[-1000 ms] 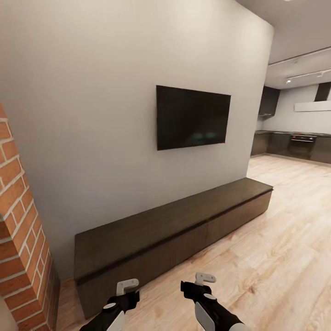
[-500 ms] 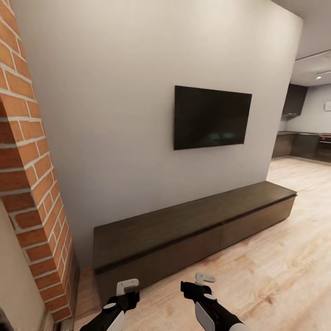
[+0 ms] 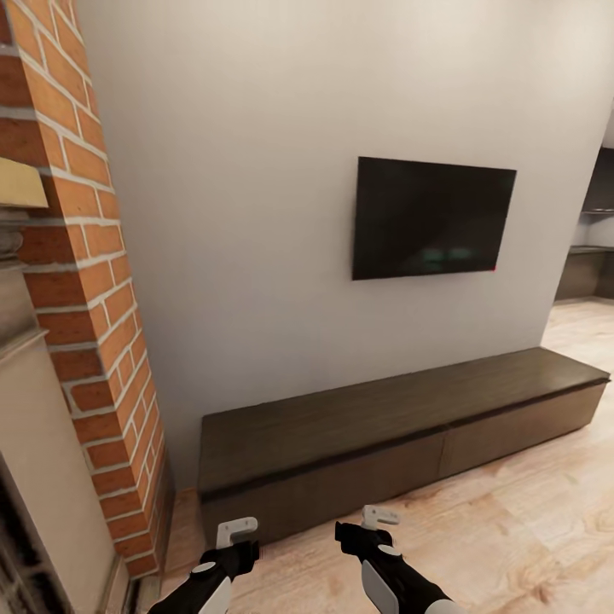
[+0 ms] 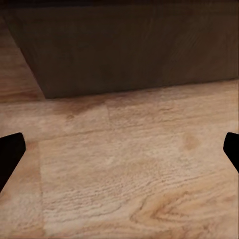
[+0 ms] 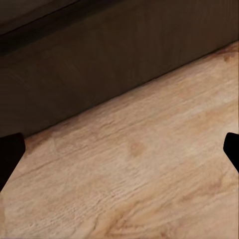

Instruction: Place each of the two pumpkins and all three candles from the living room inside a cabinet in the living room (use any cabinet), then make sure every cabinet is closed, and position the cauldron so it is next to a table in the living room.

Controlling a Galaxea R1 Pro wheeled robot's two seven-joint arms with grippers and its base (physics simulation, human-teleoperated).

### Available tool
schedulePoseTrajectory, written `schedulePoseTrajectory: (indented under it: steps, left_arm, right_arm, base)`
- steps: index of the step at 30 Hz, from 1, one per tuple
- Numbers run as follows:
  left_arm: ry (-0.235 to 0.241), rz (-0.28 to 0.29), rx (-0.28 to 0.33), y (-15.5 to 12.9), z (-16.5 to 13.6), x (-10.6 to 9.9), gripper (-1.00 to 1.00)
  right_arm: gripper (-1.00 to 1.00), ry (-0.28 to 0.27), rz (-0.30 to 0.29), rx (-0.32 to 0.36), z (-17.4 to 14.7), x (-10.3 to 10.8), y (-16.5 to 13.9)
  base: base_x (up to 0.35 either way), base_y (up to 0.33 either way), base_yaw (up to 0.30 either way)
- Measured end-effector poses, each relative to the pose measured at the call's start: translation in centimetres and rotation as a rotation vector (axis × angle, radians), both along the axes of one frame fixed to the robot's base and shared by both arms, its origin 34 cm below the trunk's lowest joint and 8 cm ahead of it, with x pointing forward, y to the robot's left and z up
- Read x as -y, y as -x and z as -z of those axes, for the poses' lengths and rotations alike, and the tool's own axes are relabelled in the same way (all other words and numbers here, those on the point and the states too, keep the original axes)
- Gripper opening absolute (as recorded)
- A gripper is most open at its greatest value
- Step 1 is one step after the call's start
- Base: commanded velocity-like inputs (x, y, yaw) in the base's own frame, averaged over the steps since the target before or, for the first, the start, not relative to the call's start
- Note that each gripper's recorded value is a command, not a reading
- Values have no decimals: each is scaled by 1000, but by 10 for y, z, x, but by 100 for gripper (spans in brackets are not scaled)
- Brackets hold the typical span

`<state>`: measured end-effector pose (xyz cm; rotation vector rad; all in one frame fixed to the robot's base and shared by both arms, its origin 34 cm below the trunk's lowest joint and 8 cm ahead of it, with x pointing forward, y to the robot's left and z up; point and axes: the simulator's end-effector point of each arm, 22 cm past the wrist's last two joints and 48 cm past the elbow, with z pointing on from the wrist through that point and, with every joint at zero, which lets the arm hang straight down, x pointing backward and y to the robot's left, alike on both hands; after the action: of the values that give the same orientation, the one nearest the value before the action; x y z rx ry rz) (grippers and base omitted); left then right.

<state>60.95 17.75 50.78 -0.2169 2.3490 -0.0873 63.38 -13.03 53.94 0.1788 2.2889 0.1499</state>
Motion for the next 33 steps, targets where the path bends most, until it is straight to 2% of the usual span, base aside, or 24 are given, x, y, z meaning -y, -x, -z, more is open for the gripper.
schedulePoseTrajectory:
  steps: [5, 20, 33]
  left_arm:
    - [-1, 1, -1, 0, 0, 0, 100]
    - [-2, 2, -8, 3, 3, 0, 100]
    - [-4, 3, -11, 4, 4, 0, 100]
  right_arm:
    - [100, 1, -2, 0, 0, 0, 0]
    - [100, -1, -3, 2, 0, 0, 0]
    - [100, -2, -3, 2, -1, -1, -1]
  base:
    - [0, -21, 241]
    - [0, -153, 241]
    - [0, -54, 241]
